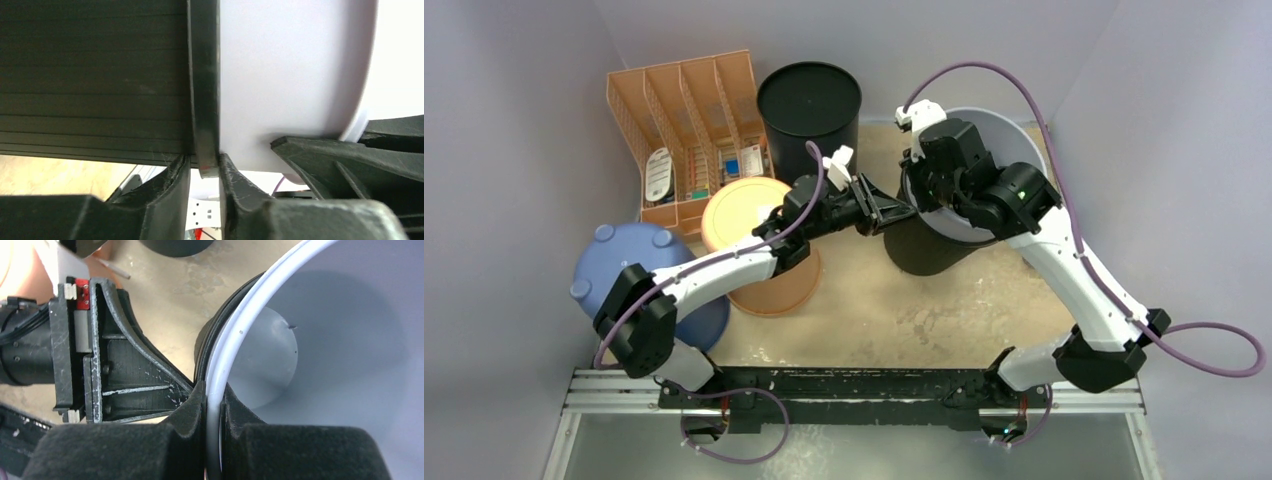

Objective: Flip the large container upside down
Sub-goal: Adjust the container in the container.

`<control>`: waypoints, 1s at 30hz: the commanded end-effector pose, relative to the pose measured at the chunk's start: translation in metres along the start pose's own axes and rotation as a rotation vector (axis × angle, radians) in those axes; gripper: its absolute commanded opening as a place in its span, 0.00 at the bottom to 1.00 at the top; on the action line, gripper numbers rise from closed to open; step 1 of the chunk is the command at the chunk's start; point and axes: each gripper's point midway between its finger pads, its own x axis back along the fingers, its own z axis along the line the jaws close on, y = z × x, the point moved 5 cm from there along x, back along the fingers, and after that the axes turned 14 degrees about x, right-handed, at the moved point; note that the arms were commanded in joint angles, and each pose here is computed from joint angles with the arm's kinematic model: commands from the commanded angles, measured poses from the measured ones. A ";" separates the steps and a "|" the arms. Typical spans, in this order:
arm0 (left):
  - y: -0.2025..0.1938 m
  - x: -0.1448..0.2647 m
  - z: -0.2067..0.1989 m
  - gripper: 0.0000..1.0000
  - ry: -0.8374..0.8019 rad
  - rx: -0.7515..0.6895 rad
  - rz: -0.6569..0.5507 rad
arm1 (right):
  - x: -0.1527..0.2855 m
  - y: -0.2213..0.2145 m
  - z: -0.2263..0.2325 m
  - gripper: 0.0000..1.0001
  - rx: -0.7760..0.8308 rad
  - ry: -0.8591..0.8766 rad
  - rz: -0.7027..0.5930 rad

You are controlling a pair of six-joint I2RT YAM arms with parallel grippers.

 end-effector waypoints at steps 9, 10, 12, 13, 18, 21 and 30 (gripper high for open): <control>0.033 0.033 0.066 0.56 0.341 -0.063 -0.150 | 0.027 0.015 0.017 0.00 0.128 0.178 -0.125; 0.035 0.036 0.065 0.56 0.342 -0.060 -0.154 | 0.026 0.012 0.018 0.05 0.129 0.181 -0.112; 0.043 0.042 0.062 0.57 0.333 -0.054 -0.163 | 0.026 0.008 0.018 0.18 0.128 0.179 -0.092; 0.046 0.046 0.060 0.58 0.323 -0.050 -0.169 | 0.027 0.006 0.017 0.28 0.125 0.177 -0.083; 0.057 0.057 0.042 0.63 0.254 -0.081 -0.188 | 0.034 0.007 0.012 0.81 0.098 0.154 -0.078; 0.056 0.056 0.033 0.67 0.235 -0.117 -0.178 | 0.039 0.019 0.005 0.93 0.056 0.114 -0.124; 0.067 0.073 0.000 0.74 0.176 -0.270 -0.311 | 0.033 0.060 0.009 0.98 -0.245 0.085 -0.228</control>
